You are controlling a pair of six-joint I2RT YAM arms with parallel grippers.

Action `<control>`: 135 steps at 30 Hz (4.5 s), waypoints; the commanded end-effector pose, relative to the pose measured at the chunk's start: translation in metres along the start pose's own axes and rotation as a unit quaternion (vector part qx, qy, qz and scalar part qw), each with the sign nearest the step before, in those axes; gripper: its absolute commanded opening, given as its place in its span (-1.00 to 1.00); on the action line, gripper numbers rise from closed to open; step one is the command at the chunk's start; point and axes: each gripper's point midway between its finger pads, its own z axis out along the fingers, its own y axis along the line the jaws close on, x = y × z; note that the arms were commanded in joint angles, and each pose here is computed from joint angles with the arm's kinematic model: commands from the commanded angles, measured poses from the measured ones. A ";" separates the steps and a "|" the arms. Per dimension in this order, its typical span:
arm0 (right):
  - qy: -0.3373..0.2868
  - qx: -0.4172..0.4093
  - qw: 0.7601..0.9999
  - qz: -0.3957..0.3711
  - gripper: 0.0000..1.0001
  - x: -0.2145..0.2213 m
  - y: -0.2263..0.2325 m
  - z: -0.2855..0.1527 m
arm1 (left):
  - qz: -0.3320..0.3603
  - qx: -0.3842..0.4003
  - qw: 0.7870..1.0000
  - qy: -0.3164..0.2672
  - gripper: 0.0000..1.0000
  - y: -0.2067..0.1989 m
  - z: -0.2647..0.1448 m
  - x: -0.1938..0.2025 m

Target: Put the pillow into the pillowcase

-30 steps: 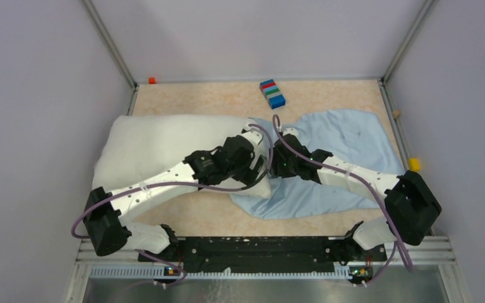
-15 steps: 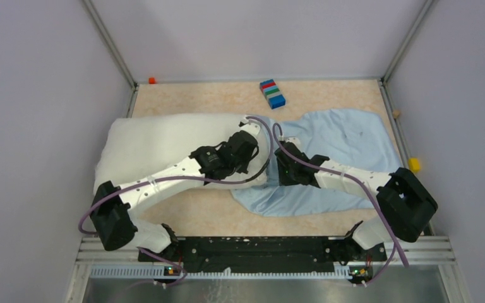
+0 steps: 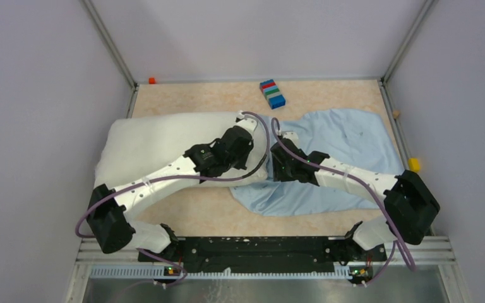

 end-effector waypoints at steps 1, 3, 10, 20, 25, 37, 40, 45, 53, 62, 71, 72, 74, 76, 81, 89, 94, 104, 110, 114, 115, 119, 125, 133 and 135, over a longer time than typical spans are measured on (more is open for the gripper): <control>-0.035 0.001 0.998 0.050 -0.26 -0.022 0.009 -0.022 | -0.014 0.020 0.999 -0.040 -1.00 -0.004 -0.006 -0.020; -0.028 0.006 0.997 0.077 -0.32 -0.015 0.008 -0.021 | -0.014 0.023 0.999 -0.040 -1.00 -0.005 -0.006 -0.020; -0.038 0.002 0.987 0.154 -0.33 -0.001 0.007 -0.012 | -0.020 0.035 0.998 -0.047 -1.00 -0.009 -0.009 -0.023; -0.045 -0.024 0.973 0.227 -0.34 0.002 0.019 0.005 | -0.023 0.039 0.998 -0.049 -1.00 -0.009 -0.012 -0.021; -0.041 -0.010 0.969 0.242 -0.34 0.006 0.015 0.013 | -0.026 0.040 0.998 -0.049 -1.00 -0.008 -0.013 -0.019; -0.042 0.031 0.974 0.221 -0.80 0.016 -0.002 0.022 | -0.034 0.052 0.996 -0.068 -1.00 -0.013 -0.016 -0.031; -0.037 0.006 0.984 0.176 -1.00 0.012 0.007 0.018 | -0.046 0.062 0.994 -0.077 -1.00 -0.017 -0.015 -0.039; -0.061 -0.047 0.996 0.048 -1.00 0.008 0.049 -0.012 | -0.103 0.100 0.987 -0.071 -1.00 -0.022 0.005 -0.041; -0.130 -0.179 0.975 0.011 -1.00 -0.007 0.086 -0.085 | -0.162 0.125 0.978 -0.024 -1.00 -0.021 0.047 -0.006; -0.185 -0.265 0.946 -0.026 -1.00 -0.062 0.121 -0.158 | -0.180 0.161 0.968 0.064 -1.00 -0.037 0.058 0.070; -0.172 -0.293 0.940 -0.042 -1.00 -0.079 0.153 -0.135 | -0.185 0.187 0.959 0.105 -1.00 -0.049 0.021 0.117; -0.171 -0.294 0.940 -0.041 -1.00 -0.081 0.152 -0.133 | -0.189 0.187 0.959 0.101 -1.00 -0.048 0.016 0.116; -0.180 -0.294 0.938 -0.035 -0.90 -0.090 0.145 -0.135 | -0.193 0.178 0.961 0.090 -0.97 -0.043 0.009 0.110; -0.191 -0.302 0.934 -0.031 -0.69 -0.099 0.138 -0.142 | -0.192 0.165 0.965 0.068 -0.81 -0.035 0.002 0.096; -0.198 -0.297 0.933 -0.047 -0.16 -0.108 0.127 -0.151 | -0.185 0.129 0.974 0.017 -0.38 -0.018 -0.019 0.056; -0.202 -0.243 0.948 -0.025 -0.08 -0.150 0.089 -0.141 | -0.165 0.116 0.977 -0.066 -0.12 -0.005 -0.056 -0.008; -0.182 -0.195 0.963 -0.031 -0.07 -0.166 0.074 -0.115 | -0.153 0.099 0.978 -0.101 0.11 0.004 -0.068 -0.039; -0.161 -0.126 0.978 -0.032 0.16 -0.181 0.075 -0.051 | -0.148 -0.037 0.979 -0.132 0.95 0.092 -0.025 -0.103; -0.144 -0.067 0.987 -0.032 0.00 -0.179 0.061 -0.018 | -0.159 -0.067 0.982 -0.079 0.87 0.109 0.039 -0.073; -0.148 -0.049 0.987 -0.031 -0.39 -0.180 0.054 -0.015 | -0.174 -0.026 0.983 -0.056 0.16 0.093 0.056 -0.039; -0.152 -0.047 0.987 -0.029 -0.52 -0.183 0.054 -0.017 | -0.179 -0.012 0.982 -0.051 -0.06 0.088 0.056 -0.032; -0.167 -0.060 0.984 -0.028 -1.00 -0.198 0.063 -0.029 | -0.195 0.043 0.980 -0.023 -0.86 0.067 0.052 -0.007; -0.182 -0.142 0.972 -0.045 -1.00 -0.206 0.127 -0.063 | -0.235 0.102 0.966 -0.013 -1.00 0.046 0.044 0.022; -0.151 -0.272 0.950 -0.008 -1.00 -0.178 0.186 -0.069 | -0.316 0.184 0.929 -0.048 -1.00 0.019 0.029 0.019; -0.134 -0.263 0.956 -0.002 -1.00 -0.167 0.176 -0.058 | -0.326 0.181 0.926 -0.056 -1.00 0.021 0.027 0.019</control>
